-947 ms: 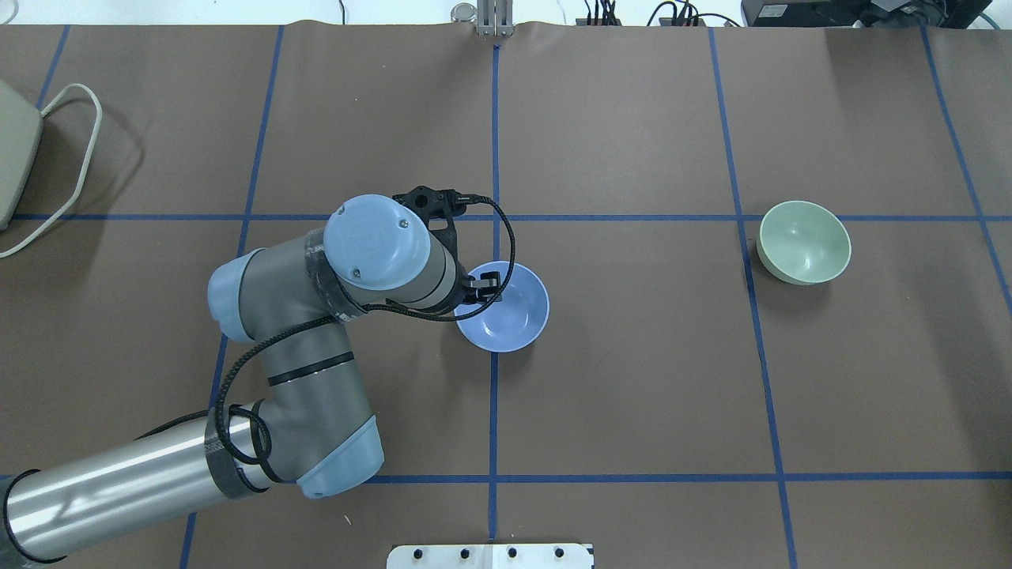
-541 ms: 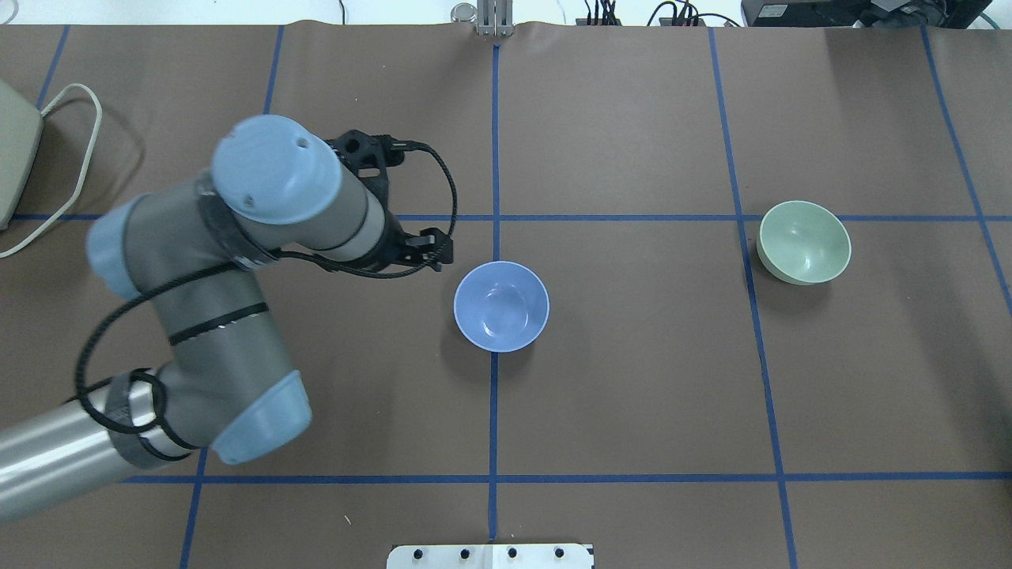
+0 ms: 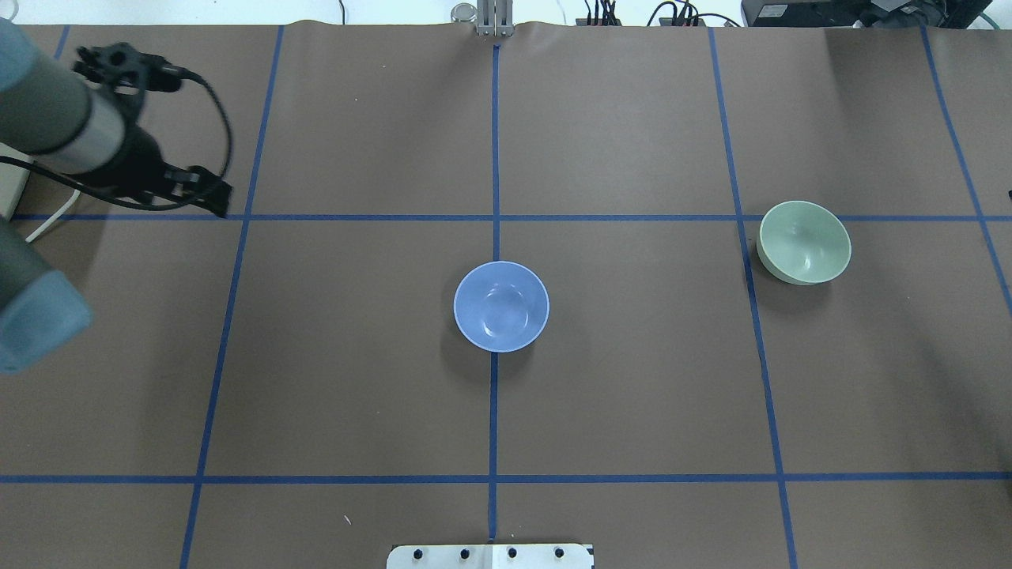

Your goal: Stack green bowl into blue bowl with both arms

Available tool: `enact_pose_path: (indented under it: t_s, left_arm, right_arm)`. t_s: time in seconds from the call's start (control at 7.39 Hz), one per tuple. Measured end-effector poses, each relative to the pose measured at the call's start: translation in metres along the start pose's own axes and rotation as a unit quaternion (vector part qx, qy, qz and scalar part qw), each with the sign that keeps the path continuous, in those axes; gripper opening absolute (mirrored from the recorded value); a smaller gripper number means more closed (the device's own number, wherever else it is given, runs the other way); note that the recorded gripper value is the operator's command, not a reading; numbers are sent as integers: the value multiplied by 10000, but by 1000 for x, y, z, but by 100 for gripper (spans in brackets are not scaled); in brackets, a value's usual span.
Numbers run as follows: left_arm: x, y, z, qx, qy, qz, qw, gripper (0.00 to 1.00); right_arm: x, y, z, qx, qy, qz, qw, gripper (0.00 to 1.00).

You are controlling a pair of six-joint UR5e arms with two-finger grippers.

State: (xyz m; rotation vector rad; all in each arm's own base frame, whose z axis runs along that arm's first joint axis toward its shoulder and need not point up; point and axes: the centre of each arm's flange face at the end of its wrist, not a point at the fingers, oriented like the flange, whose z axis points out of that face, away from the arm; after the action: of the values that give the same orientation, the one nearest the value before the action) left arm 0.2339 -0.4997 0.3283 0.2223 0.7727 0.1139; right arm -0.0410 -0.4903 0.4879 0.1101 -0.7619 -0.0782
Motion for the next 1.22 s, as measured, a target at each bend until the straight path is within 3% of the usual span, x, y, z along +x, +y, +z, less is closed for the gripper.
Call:
enact_pose_path:
  t_s: [0.41, 0.68, 0.81, 0.95, 1.08, 1.22]
  left_arm:
    - [-249, 18, -38, -234, -69, 658, 9975, 98]
    - [-395, 46, -53, -248, -132, 1392, 9899, 98]
    - [-434, 60, -63, -199, -163, 1709, 9849, 98]
    - [-456, 73, -67, -172, -168, 1799, 9834, 98]
    - [-468, 88, -66, -170, -150, 1786, 9837, 98]
    - [-474, 96, -67, -159, -146, 1763, 9841, 98]
  right_arm:
    - [-51, -5, 14, -109, -95, 142, 9998, 99]
    - [-84, -9, 32, 16, -117, 303, 9995, 94]
    - [-96, -10, 57, 97, -118, 321, 9994, 90]
    - [-96, -14, 87, 157, -144, 259, 9994, 90]
    - [-89, -21, 118, 208, -191, 169, 9995, 80]
    - [-84, -26, 140, 224, -224, 97, 9995, 79]
